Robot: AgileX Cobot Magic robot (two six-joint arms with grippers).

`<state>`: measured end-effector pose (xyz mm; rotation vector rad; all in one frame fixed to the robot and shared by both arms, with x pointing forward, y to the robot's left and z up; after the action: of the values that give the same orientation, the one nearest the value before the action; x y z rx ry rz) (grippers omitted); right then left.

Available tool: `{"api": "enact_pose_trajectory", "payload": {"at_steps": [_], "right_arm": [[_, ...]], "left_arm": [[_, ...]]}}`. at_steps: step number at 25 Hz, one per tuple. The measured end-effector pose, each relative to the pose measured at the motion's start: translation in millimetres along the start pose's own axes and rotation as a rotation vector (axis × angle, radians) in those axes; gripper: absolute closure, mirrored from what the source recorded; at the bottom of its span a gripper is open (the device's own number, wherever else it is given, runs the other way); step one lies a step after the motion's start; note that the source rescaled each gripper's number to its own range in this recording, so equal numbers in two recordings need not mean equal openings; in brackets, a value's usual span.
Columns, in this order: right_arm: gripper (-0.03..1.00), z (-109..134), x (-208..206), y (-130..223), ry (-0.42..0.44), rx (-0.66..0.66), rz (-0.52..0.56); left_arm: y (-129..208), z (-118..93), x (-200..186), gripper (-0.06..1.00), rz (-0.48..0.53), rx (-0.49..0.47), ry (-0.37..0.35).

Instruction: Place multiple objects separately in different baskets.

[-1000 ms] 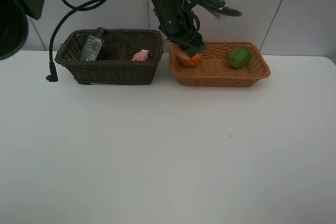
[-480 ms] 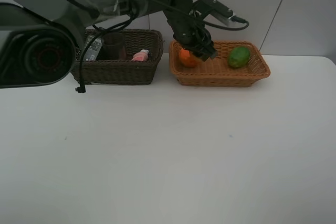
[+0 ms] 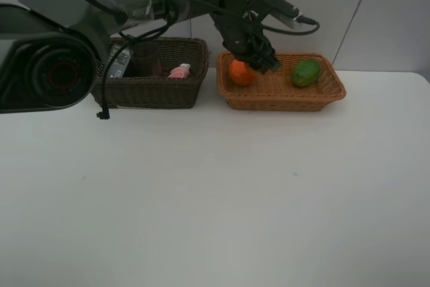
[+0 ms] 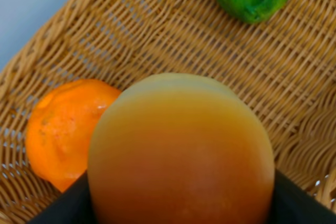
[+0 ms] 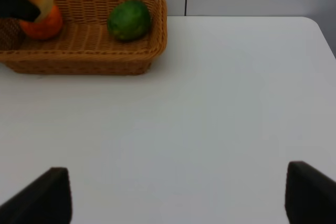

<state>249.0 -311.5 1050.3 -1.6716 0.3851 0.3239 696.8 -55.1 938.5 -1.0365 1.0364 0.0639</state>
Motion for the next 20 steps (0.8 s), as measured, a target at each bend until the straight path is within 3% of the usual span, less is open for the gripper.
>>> {"api": "enact_pose_trajectory", "payload": {"at_steps": [3,5,20], "right_arm": [[0.28,0.0,0.0,0.0,0.0,0.0,0.0],[0.28,0.0,0.0,0.0,0.0,0.0,0.0],[0.28,0.0,0.0,0.0,0.0,0.0,0.0]], "left_arm": [[-2.7,1.9,-0.1,0.01,-0.024,0.026,-0.017],[-4.3,2.9,-0.2,-0.04,-0.038,0.037,-0.027],[-4.5,3.2,-0.2,-0.05,-0.04,0.041,-0.03]]}}
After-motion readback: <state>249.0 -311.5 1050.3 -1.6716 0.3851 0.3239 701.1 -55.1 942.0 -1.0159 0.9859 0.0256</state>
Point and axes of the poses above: a point on each arm's last joint axis where the gripper is mounted, x pointing out along that axis toward the gripper, z along the wrist's bending axis when the last joint is at zero, y = z × x, the point moved 2 cm from there along x, pointing out along that axis toward the gripper, and after that the axes turned 6 degrees about -x, right-handed, at the moved point
